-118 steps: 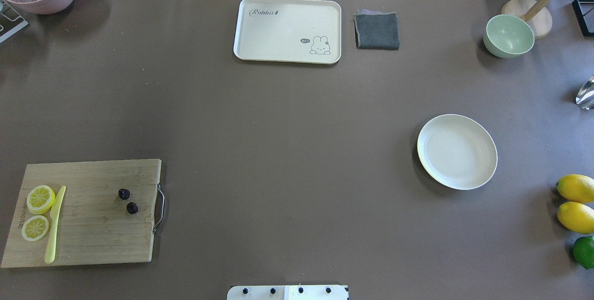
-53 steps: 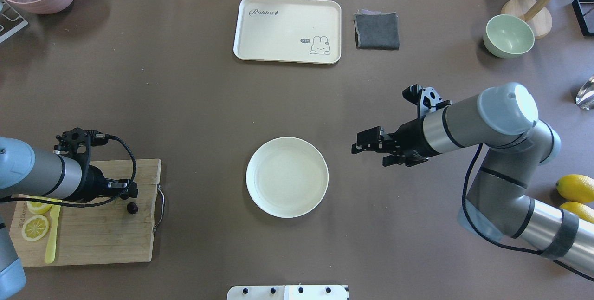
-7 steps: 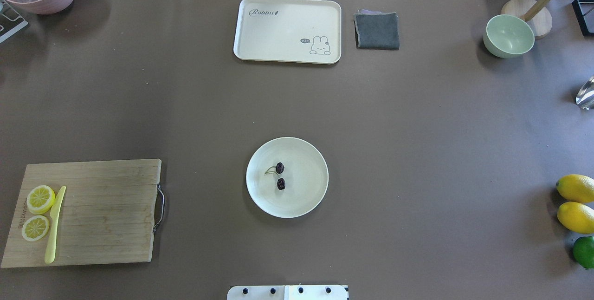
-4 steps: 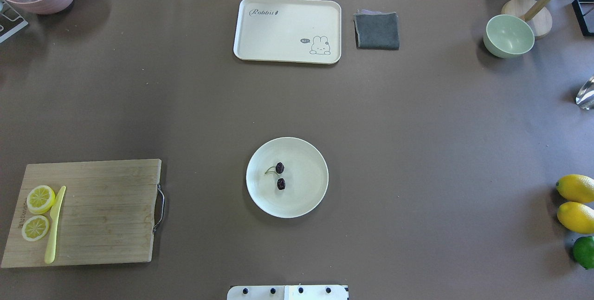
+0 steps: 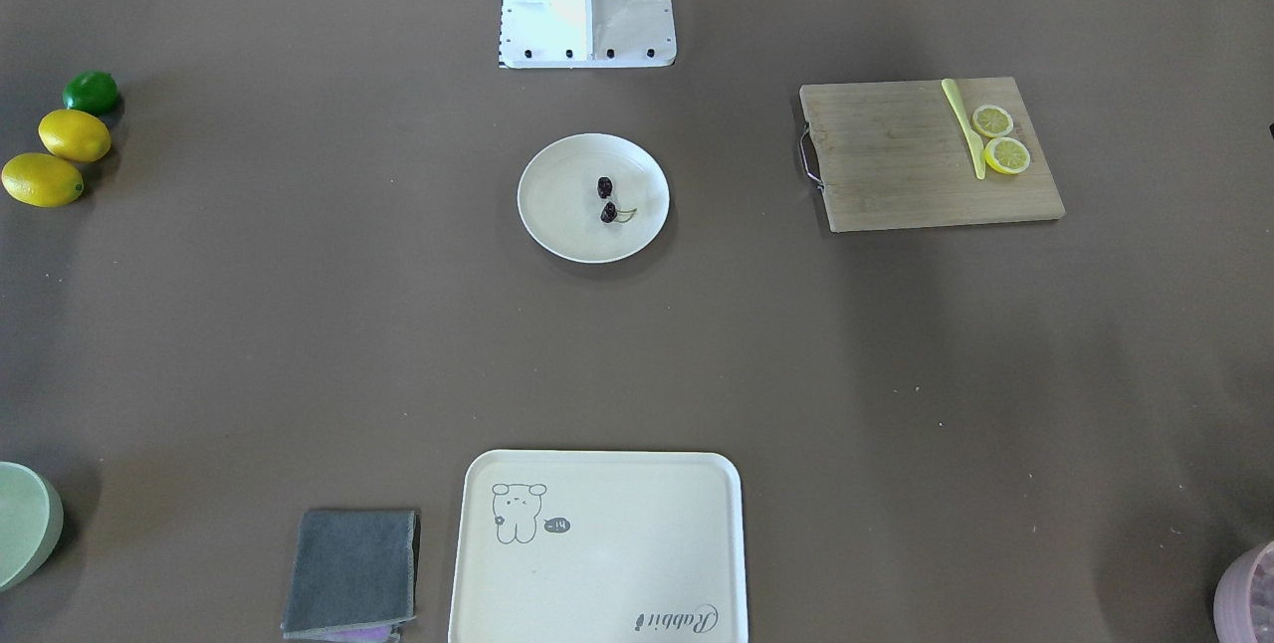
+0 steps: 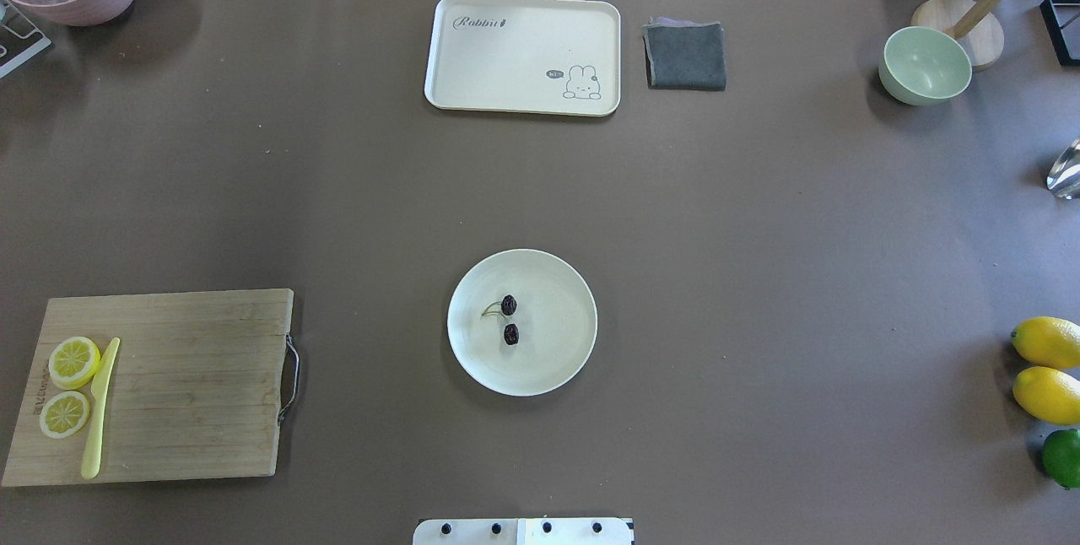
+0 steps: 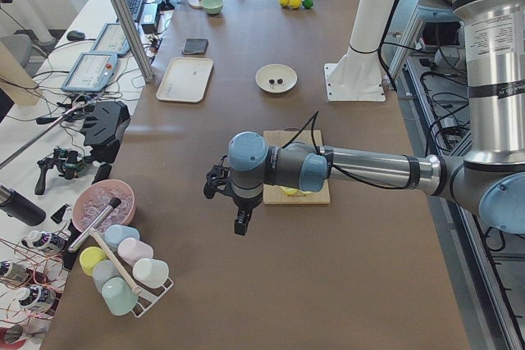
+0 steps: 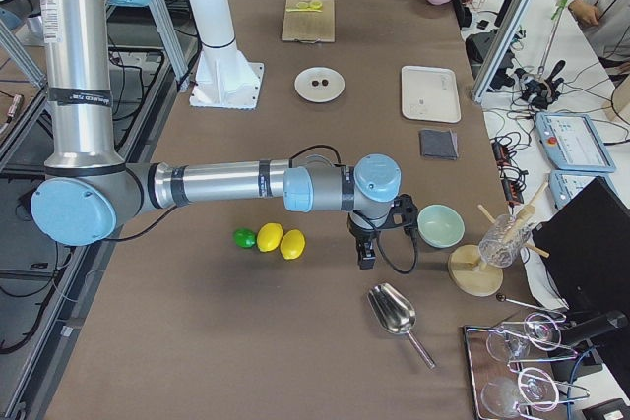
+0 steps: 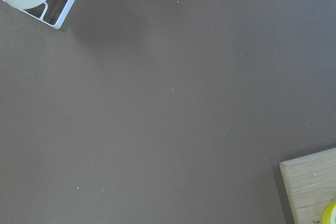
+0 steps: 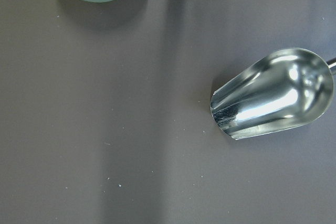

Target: Place red cherry on plate

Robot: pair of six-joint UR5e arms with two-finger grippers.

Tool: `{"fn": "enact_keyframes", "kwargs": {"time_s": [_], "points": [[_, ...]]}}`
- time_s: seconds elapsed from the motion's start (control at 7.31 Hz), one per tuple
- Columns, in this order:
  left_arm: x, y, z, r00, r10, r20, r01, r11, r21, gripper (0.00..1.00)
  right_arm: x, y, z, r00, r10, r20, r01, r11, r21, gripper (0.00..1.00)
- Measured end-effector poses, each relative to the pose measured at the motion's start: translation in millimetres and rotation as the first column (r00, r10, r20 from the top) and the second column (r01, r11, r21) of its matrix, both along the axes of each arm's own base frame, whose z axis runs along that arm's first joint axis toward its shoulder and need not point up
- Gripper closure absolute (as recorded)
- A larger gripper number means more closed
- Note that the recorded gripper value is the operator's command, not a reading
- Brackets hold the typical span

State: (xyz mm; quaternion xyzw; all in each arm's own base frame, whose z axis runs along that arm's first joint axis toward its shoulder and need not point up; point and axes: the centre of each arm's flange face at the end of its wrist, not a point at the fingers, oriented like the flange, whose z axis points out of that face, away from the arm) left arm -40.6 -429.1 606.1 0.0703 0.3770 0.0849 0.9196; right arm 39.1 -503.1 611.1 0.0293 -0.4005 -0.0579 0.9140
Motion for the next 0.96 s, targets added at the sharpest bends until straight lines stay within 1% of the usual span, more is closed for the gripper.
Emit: {"fn": "enact_keyframes", "kwargs": {"time_s": [0.55, 0.96], "points": [[0, 1, 0, 1.0, 0.0, 0.0, 0.0, 1.0, 0.001, 0.02, 8, 6, 9, 1.0, 0.016, 0.0, -0.016, 1.0, -0.017, 0.0], [0, 1, -2, 1.0, 0.0, 0.0, 0.0, 1.0, 0.004, 0.02, 14, 17, 18, 1.0, 0.027, -0.001, -0.027, 0.999, -0.03, 0.0]]}}
